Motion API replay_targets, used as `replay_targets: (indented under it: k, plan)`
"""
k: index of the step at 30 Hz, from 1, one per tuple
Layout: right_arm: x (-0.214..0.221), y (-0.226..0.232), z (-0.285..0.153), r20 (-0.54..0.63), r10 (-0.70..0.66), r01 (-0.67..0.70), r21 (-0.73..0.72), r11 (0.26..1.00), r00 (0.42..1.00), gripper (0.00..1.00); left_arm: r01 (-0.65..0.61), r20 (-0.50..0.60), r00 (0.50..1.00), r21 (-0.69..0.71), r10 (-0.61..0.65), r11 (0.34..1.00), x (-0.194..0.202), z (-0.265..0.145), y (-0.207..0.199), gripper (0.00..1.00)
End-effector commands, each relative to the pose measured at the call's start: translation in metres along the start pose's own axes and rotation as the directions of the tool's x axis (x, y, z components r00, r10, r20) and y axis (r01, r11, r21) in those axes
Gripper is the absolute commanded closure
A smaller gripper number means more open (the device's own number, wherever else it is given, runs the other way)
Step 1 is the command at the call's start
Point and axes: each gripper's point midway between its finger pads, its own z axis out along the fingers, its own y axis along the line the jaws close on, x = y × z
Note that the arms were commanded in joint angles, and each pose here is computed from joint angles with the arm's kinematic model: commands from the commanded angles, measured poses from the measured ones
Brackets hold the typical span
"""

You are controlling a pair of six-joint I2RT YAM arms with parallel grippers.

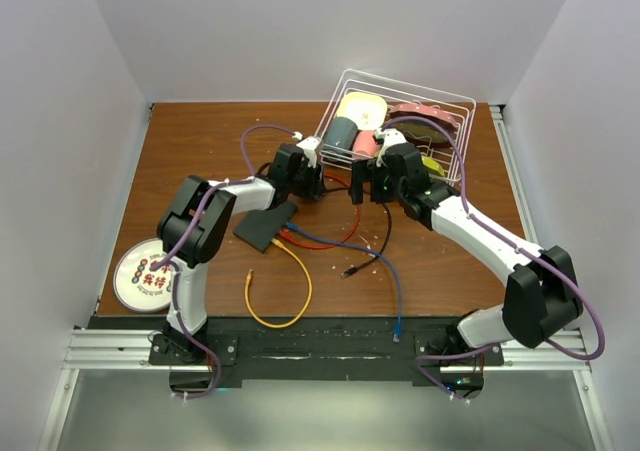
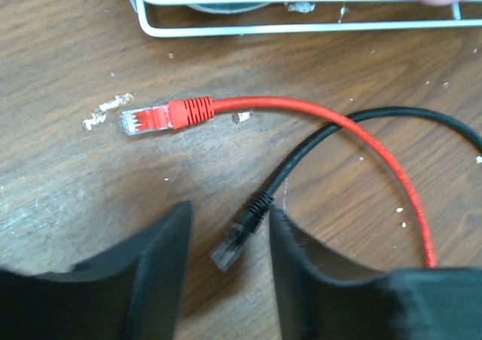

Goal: Insert the plug into the switch port

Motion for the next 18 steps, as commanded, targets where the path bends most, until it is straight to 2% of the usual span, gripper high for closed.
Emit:
replay_targets:
  k: [1,3,4,7,13,18]
  plan:
    - [-0.016,-0.003,-0.008,0.054,-0.008,0.007,0.015,1.000,0.999,0.01,-0.062,0.018,0.998,0.000,0.062,0.998,0.009,0.009,0.003,0.67]
    - [-0.017,-0.004,-0.007,0.053,-0.005,0.005,0.016,1.000,0.999,0.01,-0.077,0.007,0.997,0.024,0.077,0.997,0.015,0.010,-0.001,0.78]
    - [-0.018,-0.003,-0.007,0.056,-0.004,0.003,0.015,1.000,0.998,0.02,-0.079,-0.001,0.997,0.027,0.079,0.997,0.019,0.009,0.000,0.88]
    - [-0.018,-0.004,-0.006,0.055,-0.003,0.002,0.017,1.000,0.999,0.02,-0.089,0.007,0.996,0.033,0.089,0.996,0.018,0.004,-0.003,1.00]
    - [-0.017,-0.001,-0.007,0.056,0.010,-0.010,-0.002,1.000,0.998,0.02,-0.097,0.065,0.993,0.018,0.096,0.995,-0.013,-0.017,-0.010,1.00]
    - [-0.019,0.002,-0.010,0.067,0.014,-0.012,-0.018,1.000,0.998,0.01,-0.093,0.120,0.988,-0.061,0.100,0.994,-0.051,-0.050,-0.005,1.00]
